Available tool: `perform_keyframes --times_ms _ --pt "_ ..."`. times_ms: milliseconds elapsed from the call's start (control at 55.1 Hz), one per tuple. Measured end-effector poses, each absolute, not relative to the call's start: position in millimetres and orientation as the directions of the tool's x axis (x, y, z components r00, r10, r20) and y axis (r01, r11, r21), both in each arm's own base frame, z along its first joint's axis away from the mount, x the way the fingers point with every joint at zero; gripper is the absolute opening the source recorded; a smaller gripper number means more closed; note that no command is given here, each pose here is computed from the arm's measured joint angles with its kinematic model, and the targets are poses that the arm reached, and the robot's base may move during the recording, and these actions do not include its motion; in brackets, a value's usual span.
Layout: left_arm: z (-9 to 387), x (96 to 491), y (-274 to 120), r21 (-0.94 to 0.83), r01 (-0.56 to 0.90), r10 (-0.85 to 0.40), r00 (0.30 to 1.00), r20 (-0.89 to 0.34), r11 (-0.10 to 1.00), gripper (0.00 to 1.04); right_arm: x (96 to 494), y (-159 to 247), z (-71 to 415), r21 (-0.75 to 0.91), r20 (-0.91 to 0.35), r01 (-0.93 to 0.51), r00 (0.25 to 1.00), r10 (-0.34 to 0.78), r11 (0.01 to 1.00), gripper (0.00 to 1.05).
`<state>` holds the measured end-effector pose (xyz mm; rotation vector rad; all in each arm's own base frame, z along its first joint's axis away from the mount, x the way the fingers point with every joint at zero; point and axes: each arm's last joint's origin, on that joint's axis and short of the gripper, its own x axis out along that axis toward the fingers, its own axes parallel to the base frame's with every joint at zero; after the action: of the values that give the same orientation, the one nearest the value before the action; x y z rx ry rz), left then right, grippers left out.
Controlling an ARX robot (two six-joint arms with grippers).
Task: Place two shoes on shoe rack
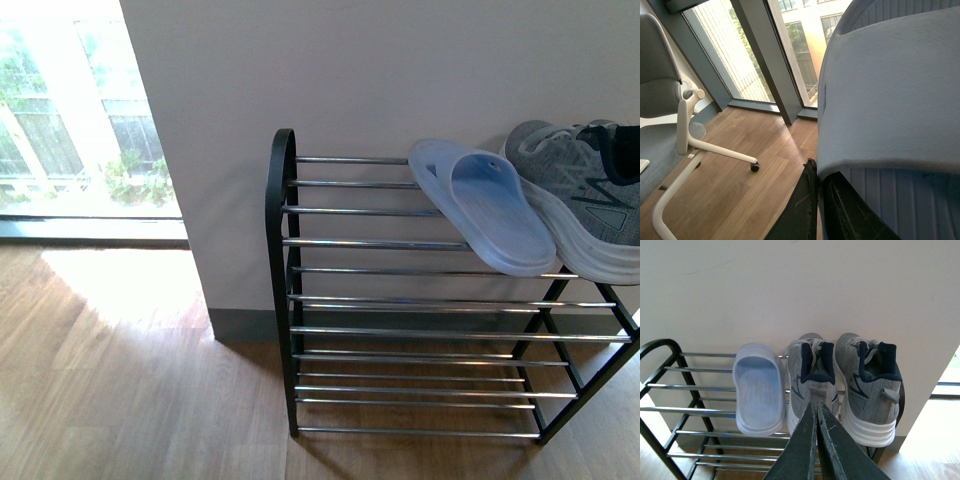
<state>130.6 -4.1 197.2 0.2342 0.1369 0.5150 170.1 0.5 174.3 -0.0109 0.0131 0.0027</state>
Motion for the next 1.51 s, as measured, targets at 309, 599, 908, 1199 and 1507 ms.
perform_keyframes --times_ms 309,599,908,1199,1507 --pt "197.2 130.6 -4.1 0.256 -0.472 0.503 0.862 -0.071 0.844 0.02 147.5 0.5 163.1 -0.010 -0.012 -0.004 1.000 0.004 1.000 0.01" --pt "197.2 130.6 -4.1 0.256 -0.471 0.502 0.862 -0.071 0.844 0.02 135.8 0.3 169.4 -0.010 0.007 -0.003 1.000 0.003 1.000 0.01" --pt "197.2 130.6 -4.1 0.256 -0.471 0.502 0.862 -0.071 0.844 0.02 125.4 0.3 172.3 -0.011 0.017 -0.002 1.000 0.002 1.000 0.01" --pt "197.2 130.6 -4.1 0.256 -0.471 0.502 0.862 -0.071 0.844 0.02 117.1 0.3 173.3 -0.010 0.020 -0.002 1.000 0.002 1.000 0.01" --pt "197.2 130.6 -4.1 0.256 -0.471 0.502 0.862 -0.071 0.844 0.02 110.5 0.2 173.0 -0.010 0.020 -0.002 1.000 0.002 1.000 0.01"
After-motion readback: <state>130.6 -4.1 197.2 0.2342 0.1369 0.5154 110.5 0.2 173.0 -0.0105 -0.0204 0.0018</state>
